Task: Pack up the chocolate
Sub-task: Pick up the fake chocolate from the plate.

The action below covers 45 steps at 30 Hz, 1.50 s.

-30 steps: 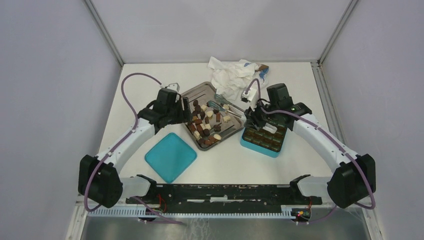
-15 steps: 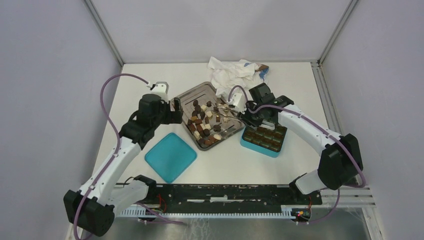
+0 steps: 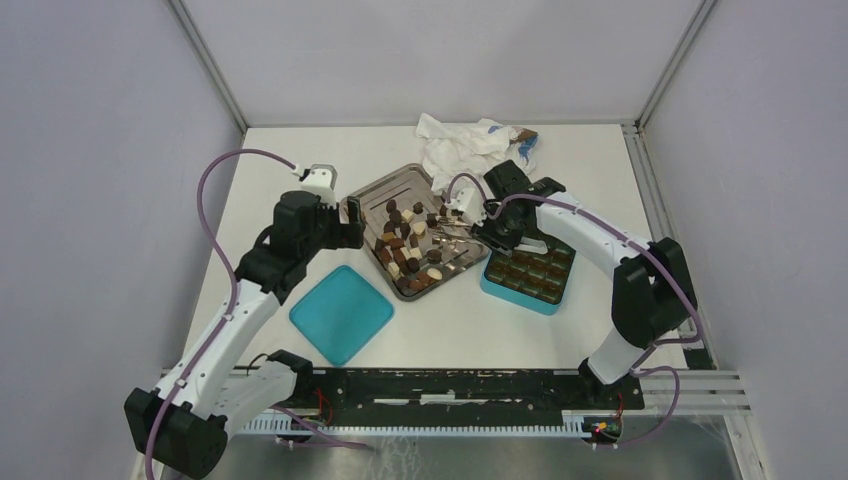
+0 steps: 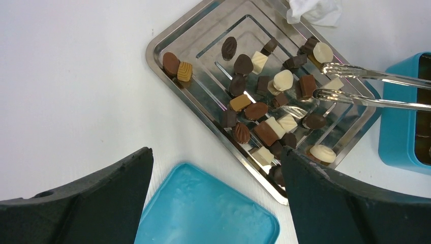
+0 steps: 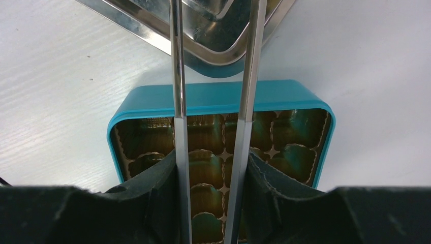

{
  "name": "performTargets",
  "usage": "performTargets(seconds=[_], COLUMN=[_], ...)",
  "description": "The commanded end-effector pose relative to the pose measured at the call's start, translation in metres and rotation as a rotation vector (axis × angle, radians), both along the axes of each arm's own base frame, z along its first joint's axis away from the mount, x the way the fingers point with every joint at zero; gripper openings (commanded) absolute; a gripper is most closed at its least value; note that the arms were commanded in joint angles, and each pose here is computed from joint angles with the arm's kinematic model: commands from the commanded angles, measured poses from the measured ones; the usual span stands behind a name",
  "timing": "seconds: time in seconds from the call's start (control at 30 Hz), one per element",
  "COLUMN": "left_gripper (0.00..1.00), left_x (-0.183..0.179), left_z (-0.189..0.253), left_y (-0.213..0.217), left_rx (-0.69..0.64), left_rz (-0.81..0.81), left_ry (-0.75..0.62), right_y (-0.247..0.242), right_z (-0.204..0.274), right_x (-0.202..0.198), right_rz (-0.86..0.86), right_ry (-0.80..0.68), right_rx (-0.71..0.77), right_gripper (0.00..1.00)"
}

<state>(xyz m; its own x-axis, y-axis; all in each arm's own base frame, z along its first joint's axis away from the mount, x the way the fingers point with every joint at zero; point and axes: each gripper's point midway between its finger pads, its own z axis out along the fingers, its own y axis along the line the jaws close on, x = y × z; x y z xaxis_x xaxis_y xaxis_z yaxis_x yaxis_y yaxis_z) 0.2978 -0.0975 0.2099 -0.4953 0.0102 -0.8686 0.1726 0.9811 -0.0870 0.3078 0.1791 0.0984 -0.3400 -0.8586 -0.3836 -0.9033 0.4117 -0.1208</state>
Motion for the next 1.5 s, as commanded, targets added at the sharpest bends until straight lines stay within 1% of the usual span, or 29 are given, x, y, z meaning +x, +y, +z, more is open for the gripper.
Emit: performTargets(seconds=[0.0,0.37,0.9,1.2,1.47], left_gripper=[1.0,1.0,1.0,1.0,1.0], left_x=[0.003,0.001,-0.001,-0.001,0.0], left_z=[0.013,0.016,0.018,0.017,0.017], left_y=[0.0,-0.003,-0.006,-0.007,-0.006], left_rx=[0.012,-0.015,-0.036,-0.037,-0.035], left_rz=[-0.033,-0.057,-0.079,-0.08,-0.075], left_ry=[-0.067,-0.075,-0.078,-0.077,-0.076], right_y=[0.004,0.014,0.006,0.009,0.014], right_z=[0.011,0.007,-0.005,-0.008,-0.01], right_x=[0.007,0.018,0.016,0.016,0.018], right_rz=[0.009,0.021,-0.005,0.002,0.006], right_ry=[-0.025,-0.001,0.012,0.026,0.034], right_rx=[0.001,-0.025,-0.084,-0.079,-0.08], right_gripper=[0.46,0.46,0.46,0.45,0.48])
